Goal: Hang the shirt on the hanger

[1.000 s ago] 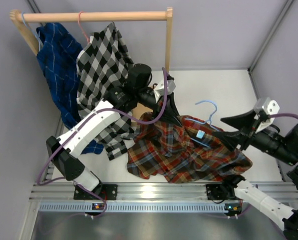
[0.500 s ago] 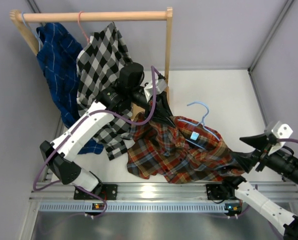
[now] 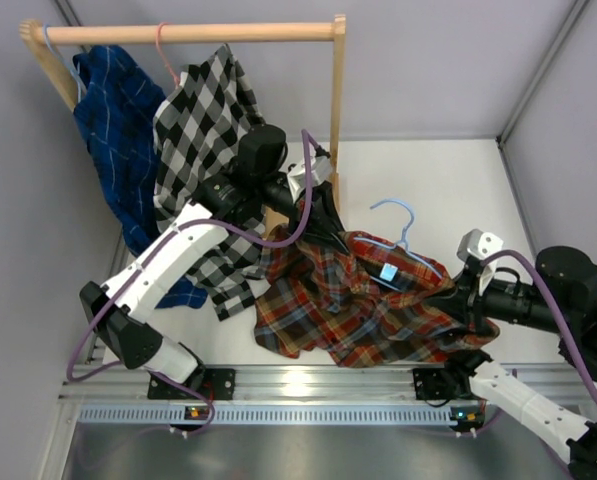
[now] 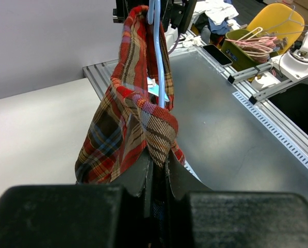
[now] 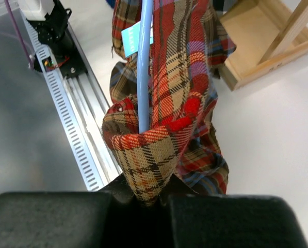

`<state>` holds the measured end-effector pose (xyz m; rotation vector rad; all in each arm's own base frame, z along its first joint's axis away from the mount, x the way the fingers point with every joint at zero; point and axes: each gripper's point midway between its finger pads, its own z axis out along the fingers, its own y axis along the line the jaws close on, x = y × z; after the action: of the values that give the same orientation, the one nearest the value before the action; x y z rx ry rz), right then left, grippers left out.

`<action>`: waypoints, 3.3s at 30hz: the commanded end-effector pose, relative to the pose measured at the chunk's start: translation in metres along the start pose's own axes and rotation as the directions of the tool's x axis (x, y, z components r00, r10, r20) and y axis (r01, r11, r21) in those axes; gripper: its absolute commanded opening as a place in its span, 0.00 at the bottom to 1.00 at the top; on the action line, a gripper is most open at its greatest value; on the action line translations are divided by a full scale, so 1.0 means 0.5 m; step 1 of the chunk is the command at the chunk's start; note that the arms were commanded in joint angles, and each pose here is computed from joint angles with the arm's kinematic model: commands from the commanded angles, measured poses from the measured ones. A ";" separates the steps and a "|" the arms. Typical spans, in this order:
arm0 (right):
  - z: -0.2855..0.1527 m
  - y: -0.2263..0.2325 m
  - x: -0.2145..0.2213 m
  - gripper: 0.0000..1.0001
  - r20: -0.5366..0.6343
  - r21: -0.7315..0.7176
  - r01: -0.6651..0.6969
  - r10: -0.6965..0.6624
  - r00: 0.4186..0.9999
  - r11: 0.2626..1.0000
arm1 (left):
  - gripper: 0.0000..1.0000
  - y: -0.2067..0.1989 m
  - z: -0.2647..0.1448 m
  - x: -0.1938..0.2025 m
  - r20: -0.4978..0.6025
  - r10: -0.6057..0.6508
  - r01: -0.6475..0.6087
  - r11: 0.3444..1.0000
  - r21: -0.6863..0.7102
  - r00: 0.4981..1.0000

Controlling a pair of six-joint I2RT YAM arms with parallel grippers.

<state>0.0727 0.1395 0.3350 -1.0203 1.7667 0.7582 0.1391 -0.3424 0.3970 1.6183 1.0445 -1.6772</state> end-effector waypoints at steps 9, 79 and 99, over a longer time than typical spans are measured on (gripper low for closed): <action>-0.073 0.010 -0.154 0.00 0.337 0.078 0.065 -0.088 0.937 0.995 | 0.58 0.067 -0.063 -0.103 -0.016 0.131 -0.126 0.898 -0.421 0.991; 0.513 -0.259 -0.499 0.00 0.510 0.428 -0.518 0.276 0.815 0.740 | 0.98 -0.222 -0.555 0.216 0.217 0.313 0.324 -0.347 -0.880 0.925; 0.536 -0.257 -0.479 0.99 0.426 0.442 -0.467 0.279 0.861 0.766 | 0.98 -0.201 -0.560 0.226 0.225 0.274 0.318 -0.365 -0.875 0.935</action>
<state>0.3693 0.3948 0.3942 -0.1657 1.8562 0.5126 0.1902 -0.0394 0.3074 -0.0639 1.5326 -0.2671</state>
